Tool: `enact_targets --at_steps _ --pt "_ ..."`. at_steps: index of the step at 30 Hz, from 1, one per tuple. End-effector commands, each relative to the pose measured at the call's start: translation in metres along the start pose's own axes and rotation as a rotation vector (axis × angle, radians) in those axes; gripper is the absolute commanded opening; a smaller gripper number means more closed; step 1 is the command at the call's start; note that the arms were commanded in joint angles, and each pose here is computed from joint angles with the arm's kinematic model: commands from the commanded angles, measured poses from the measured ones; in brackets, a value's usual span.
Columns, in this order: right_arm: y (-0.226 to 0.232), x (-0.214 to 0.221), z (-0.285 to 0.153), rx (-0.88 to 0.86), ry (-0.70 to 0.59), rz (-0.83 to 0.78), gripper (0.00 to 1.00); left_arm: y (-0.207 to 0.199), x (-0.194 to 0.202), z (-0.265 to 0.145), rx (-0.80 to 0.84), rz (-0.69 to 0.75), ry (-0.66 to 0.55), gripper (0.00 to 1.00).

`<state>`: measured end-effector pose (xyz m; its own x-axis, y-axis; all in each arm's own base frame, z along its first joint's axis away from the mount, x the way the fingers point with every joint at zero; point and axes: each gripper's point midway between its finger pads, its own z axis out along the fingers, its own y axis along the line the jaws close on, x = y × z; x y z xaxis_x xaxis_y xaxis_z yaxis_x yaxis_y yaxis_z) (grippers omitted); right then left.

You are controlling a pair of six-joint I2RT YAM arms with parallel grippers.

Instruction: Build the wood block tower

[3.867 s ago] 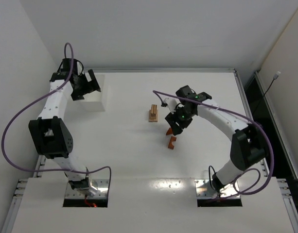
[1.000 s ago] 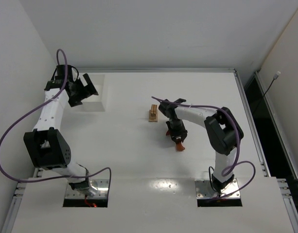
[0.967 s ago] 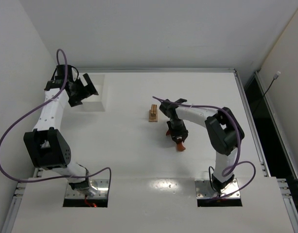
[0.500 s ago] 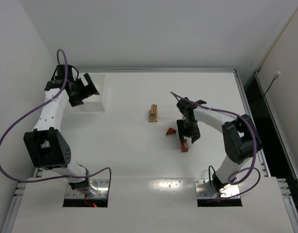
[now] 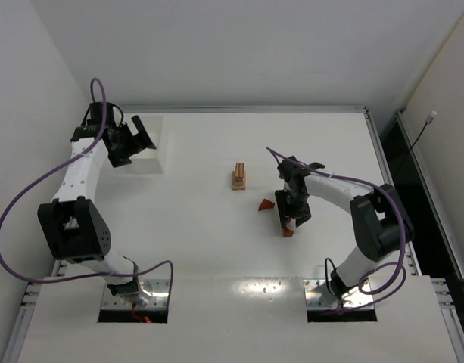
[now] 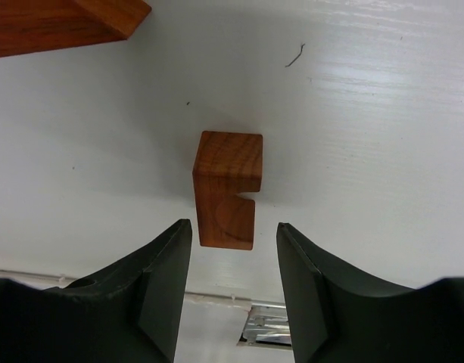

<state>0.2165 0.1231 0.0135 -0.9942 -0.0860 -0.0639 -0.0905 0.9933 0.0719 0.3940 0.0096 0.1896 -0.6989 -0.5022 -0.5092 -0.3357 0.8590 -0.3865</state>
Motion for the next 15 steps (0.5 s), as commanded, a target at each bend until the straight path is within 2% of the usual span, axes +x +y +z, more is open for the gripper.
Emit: enact_targets --at_steps 1,5,8,9,15 --pt "0.008 -0.018 -0.007 -0.025 -0.080 -0.011 0.46 -0.002 -0.009 -0.008 0.027 -0.013 -0.047 1.00" --pt "0.010 -0.023 -0.003 -0.014 -0.081 -0.020 0.42 -0.001 -0.006 -0.006 0.023 -0.014 -0.039 1.00" --pt "0.013 -0.022 -0.003 -0.016 -0.079 -0.021 0.32 -0.001 -0.010 -0.008 0.018 -0.013 -0.051 1.00" --pt "0.018 -0.023 -0.003 -0.021 -0.088 -0.033 0.25 -0.001 -0.010 -0.008 0.018 -0.013 -0.051 1.00" --pt "0.022 -0.017 0.004 -0.017 -0.070 -0.047 0.22 -0.001 -0.010 -0.008 0.018 -0.013 -0.051 1.00"
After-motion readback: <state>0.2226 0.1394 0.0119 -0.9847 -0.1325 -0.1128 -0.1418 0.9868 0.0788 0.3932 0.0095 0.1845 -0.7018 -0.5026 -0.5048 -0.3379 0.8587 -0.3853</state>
